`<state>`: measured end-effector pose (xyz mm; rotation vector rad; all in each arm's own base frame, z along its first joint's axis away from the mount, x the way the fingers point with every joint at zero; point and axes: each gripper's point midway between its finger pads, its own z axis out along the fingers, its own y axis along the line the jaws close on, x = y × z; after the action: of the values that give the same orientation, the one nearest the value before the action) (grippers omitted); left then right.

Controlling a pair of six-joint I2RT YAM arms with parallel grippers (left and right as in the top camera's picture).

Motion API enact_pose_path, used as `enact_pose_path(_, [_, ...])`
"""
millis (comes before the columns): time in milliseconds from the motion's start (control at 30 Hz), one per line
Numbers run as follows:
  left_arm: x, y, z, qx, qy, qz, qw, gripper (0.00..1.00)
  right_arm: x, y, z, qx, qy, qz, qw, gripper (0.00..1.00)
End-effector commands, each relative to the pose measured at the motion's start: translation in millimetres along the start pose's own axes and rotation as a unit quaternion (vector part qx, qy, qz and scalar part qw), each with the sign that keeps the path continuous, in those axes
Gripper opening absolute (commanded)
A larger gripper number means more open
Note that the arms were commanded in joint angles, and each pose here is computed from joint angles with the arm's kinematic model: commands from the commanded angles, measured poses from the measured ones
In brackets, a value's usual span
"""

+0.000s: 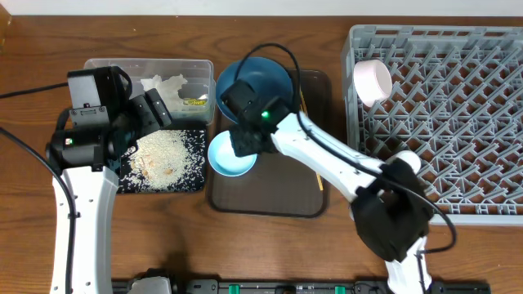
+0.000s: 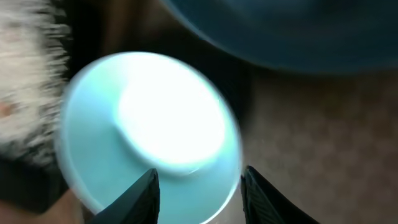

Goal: Sort waste into correct bins and load items into the dishwasher rack
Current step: 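Move right gripper to light-blue bowl and grasp its rim, then carry light-blue bowl with right gripper into rack and release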

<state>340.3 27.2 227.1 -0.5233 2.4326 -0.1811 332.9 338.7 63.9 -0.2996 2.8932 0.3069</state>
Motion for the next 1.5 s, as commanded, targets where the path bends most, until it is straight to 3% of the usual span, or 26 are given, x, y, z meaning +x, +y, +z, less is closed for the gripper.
enact_pose_path(0, [-5, 1, -2, -0.004, -0.005, 0.000, 1.000, 0.91, 6, -15, 16, 0.039, 0.009, 0.051, 0.998, 0.42])
enact_pose_path(267, [-5, 1, -2, -0.004, -0.005, 0.000, 1.000, 0.91, 10, -18, 23, 0.044, 0.016, 0.050, 0.998, 0.39])
enact_pose_path(433, [-5, 1, -2, -0.004, -0.005, 0.000, 1.000, 0.91, 19, -23, 31, 0.050, 0.028, 0.053, 0.997, 0.17])
enact_pose_path(600, [-5, 1, -2, -0.004, -0.005, 0.000, 1.000, 0.91, 19, -23, 32, 0.049, 0.027, 0.053, 0.997, 0.01])
enact_pose_path(833, [-5, 1, -2, -0.004, -0.005, 0.000, 1.000, 0.91, 19, -25, 21, 0.050, 0.028, 0.054, 0.997, 0.01])
enact_pose_path(1233, [-5, 1, -2, -0.004, -0.005, 0.000, 1.000, 0.91, -26, -82, -130, 0.118, -0.141, 0.078, 0.980, 0.01])
enact_pose_path(1333, [-5, 1, -2, -0.004, -0.005, 0.000, 1.000, 0.91, -35, -123, -169, 0.190, -0.196, 0.098, 0.957, 0.01])
enact_pose_path(1467, [-5, 1, -2, -0.004, -0.005, 0.000, 1.000, 0.91, -36, -194, -212, 0.343, -0.234, 0.118, 0.902, 0.01])
